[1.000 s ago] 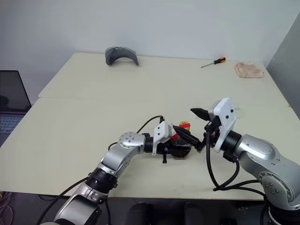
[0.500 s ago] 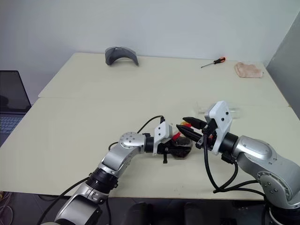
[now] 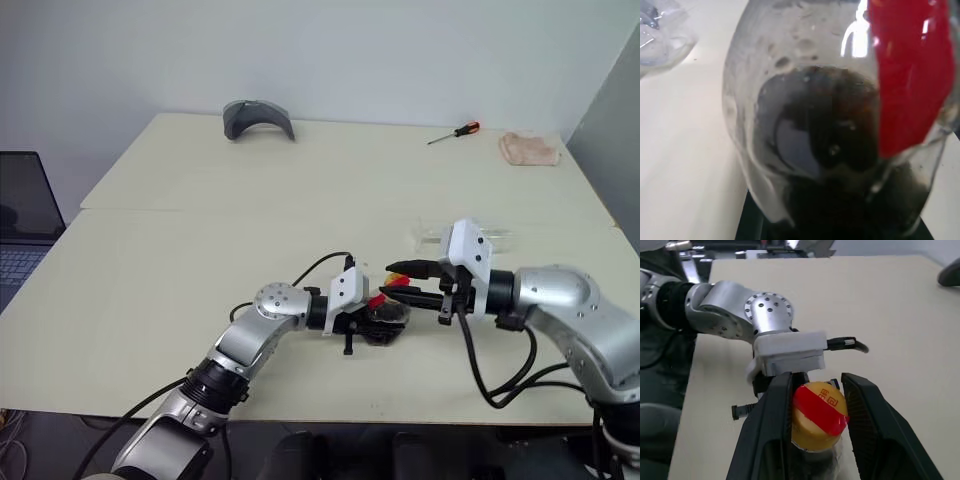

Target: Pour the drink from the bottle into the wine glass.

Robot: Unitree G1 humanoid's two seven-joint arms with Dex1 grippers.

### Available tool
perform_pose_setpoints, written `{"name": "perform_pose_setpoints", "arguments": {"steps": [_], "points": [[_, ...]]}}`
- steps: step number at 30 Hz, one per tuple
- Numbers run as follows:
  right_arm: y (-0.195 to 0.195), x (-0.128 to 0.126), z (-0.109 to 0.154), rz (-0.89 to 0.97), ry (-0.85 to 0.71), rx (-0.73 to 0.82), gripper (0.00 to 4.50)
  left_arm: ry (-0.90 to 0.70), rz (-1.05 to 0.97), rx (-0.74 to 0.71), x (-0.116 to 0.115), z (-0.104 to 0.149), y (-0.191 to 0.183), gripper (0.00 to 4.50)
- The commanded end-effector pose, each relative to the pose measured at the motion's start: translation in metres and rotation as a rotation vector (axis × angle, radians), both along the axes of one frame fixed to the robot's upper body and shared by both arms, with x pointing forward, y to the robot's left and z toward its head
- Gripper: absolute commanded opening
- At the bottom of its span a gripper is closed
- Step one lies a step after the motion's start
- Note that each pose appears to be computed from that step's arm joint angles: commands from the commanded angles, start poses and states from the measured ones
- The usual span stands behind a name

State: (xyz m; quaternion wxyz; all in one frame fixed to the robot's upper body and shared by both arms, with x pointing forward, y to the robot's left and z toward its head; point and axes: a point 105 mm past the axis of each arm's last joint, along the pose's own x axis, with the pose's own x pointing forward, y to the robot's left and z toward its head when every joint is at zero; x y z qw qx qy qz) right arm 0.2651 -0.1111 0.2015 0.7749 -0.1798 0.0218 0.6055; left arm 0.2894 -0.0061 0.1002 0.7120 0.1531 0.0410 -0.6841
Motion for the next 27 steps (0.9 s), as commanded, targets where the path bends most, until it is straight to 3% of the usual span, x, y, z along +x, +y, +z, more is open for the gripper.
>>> {"name": "perform_pose_setpoints", "arguments": {"steps": [1,5,12,16,21,27], "points": [[-0.024,0.022,-0.008,-0.073,0.013,-0.094,1.19,-0.136,-0.117,-0.092,-0.016,0.036,-0.012,0.87],[-0.019,0.014,0.006,-0.051,0.054,-0.013,1.19,-0.133,-0.058,-0.11,-0.01,0.035,-0.012,0.87],[-0.011,-0.007,0.034,-0.22,-0.006,0.186,3.54,-0.139,0.12,-0.193,0.016,0.043,-0.016,0.86],[-0.009,-0.016,0.041,-0.384,-0.056,0.276,3.58,-0.162,0.196,-0.211,0.029,0.046,-0.015,0.84],[0.003,-0.027,0.018,-0.561,-0.072,0.321,3.58,-0.137,0.231,-0.229,0.035,0.045,-0.015,0.84],[0.001,-0.01,0.013,-0.78,-0.128,0.427,3.58,-0.13,0.195,-0.213,0.03,0.04,-0.019,0.84]]}}
